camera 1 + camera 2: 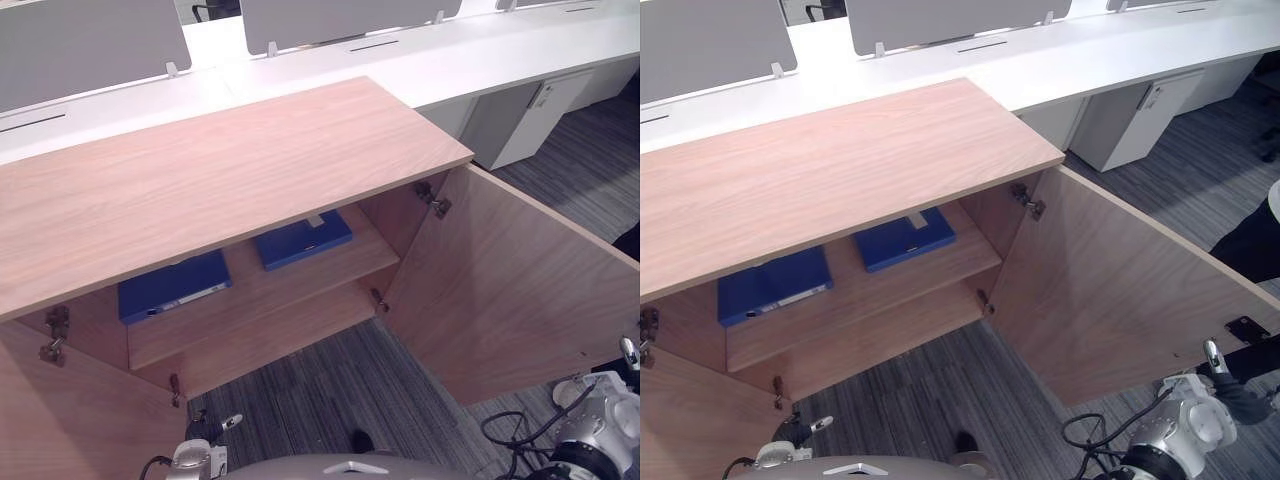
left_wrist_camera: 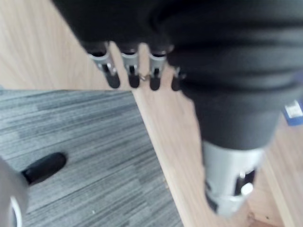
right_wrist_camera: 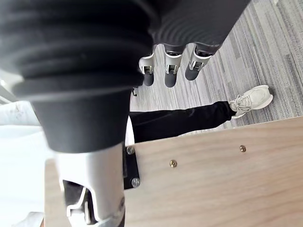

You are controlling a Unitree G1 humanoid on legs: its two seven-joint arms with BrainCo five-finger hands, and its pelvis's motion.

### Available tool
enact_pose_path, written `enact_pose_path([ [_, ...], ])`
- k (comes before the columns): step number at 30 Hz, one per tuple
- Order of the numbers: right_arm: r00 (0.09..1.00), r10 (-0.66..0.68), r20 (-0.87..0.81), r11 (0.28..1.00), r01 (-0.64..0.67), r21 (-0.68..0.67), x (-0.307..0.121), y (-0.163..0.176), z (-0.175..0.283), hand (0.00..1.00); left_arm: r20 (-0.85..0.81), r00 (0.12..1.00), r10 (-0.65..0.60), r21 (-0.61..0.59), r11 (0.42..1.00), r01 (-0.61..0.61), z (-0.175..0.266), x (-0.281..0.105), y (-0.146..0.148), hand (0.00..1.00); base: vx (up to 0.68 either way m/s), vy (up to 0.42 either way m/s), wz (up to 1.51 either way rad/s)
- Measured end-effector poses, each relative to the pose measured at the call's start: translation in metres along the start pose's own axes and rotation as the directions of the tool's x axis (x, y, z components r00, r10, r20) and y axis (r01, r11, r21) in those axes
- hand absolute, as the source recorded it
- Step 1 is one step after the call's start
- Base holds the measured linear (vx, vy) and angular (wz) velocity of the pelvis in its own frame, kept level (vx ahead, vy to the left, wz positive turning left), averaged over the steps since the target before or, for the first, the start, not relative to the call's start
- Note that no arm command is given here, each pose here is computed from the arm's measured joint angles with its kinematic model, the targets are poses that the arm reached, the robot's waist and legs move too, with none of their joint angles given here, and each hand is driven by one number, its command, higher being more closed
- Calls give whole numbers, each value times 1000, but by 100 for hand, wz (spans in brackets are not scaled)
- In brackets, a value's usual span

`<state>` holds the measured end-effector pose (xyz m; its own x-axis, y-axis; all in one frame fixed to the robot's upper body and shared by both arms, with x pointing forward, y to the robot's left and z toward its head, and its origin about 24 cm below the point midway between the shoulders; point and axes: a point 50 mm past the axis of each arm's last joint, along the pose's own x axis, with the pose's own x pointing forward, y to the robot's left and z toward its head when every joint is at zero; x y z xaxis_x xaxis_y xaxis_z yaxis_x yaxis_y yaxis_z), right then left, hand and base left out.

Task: Walk over to the cabinet, pick up the folder, carry it to the office cabinet, place the folder inside the office cabinet, then close the office cabinet door

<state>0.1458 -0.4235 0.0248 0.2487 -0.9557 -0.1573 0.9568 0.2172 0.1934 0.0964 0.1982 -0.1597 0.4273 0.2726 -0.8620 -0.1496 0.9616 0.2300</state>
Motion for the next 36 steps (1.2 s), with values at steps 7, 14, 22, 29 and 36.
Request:
enact_pose_path([
  [7, 988, 149, 27, 977, -143, -159, 18, 19, 20, 0, -33, 999, -30, 59, 998, 31, -16, -4, 1, 0, -55, -50, 15],
  [14, 983, 182, -4, 952, -177, -249, 27, 25, 23, 0, -52, 998, -39, 81, 996, 43, -27, -7, 1, 0, -39, -45, 12],
  [22, 982, 187, -9, 950, -183, -251, 28, 32, 24, 0, -45, 998, -48, 110, 993, 53, -27, -7, 4, 0, -33, -24, 7],
  [29, 975, 217, 34, 948, -202, -246, 22, 44, 29, 0, -37, 998, -46, 150, 987, 51, -25, -6, 7, 0, -45, -33, -2],
  [36, 953, 291, 82, 942, -271, -198, -15, 50, 11, 0, -1, 998, -62, 193, 979, 61, -12, -3, 3, 0, -46, -45, -13],
])
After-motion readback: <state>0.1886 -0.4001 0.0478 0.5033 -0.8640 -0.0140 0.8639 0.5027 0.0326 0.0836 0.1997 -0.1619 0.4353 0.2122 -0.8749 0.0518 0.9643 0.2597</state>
